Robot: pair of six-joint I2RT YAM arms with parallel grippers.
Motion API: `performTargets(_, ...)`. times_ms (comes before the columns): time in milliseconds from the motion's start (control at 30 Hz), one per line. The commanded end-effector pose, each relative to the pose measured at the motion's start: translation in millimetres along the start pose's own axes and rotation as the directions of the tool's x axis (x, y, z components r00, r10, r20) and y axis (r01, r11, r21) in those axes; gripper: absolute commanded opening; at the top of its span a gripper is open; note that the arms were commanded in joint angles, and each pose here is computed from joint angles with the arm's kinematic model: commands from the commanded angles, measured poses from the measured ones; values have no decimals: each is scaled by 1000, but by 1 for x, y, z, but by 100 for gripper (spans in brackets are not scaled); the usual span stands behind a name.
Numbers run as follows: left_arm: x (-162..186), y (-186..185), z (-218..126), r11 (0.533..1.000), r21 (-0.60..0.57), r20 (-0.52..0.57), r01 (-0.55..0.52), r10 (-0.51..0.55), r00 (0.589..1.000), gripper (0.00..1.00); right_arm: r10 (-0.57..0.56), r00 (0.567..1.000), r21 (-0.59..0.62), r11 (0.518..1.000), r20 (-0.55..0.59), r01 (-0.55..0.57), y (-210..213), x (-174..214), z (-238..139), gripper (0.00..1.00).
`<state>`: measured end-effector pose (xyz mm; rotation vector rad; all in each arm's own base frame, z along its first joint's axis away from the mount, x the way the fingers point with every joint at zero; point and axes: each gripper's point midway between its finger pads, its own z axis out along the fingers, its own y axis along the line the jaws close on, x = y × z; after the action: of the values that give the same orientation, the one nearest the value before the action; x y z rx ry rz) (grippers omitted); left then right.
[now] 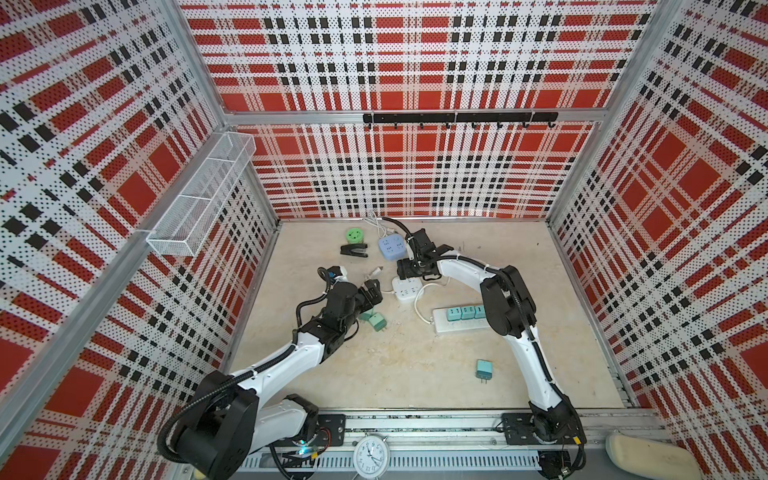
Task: Insert the plug
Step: 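Drag the white power cube with the right gripper nearer the robot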
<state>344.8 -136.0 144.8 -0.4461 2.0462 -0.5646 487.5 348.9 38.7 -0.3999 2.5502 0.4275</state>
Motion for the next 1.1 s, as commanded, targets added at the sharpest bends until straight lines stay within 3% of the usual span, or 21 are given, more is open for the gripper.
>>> performTargets(0, -16, -2, 0, 1000, -16, 62, 22, -21, 998, 99, 26, 1000, -107, 994, 0, -26, 26, 2, -10, 77)
performTargets(267, -29, 17, -16, 996, -77, 161, 51, -38, 986, 99, 53, 998, -172, 984, 15, -50, 79, 22, -36, 74)
performTargets(433, -29, 33, -27, 986, -104, 208, 134, -110, 972, 99, 121, 992, -243, 964, 36, -109, 108, 48, -46, 72)
performTargets(567, -25, 50, -29, 967, -172, 217, 186, -147, 965, 99, 112, 989, -210, 974, 94, -90, 119, 63, -64, 72)
performTargets(900, -19, 65, -16, 949, -249, 156, 196, -160, 975, 99, 65, 993, -158, 986, 99, -49, 125, 120, -75, 72)
performTargets(1067, -31, 89, -28, 919, -315, 196, 237, -181, 964, 99, -16, 990, -68, 997, 142, 26, 122, 108, -86, 73)
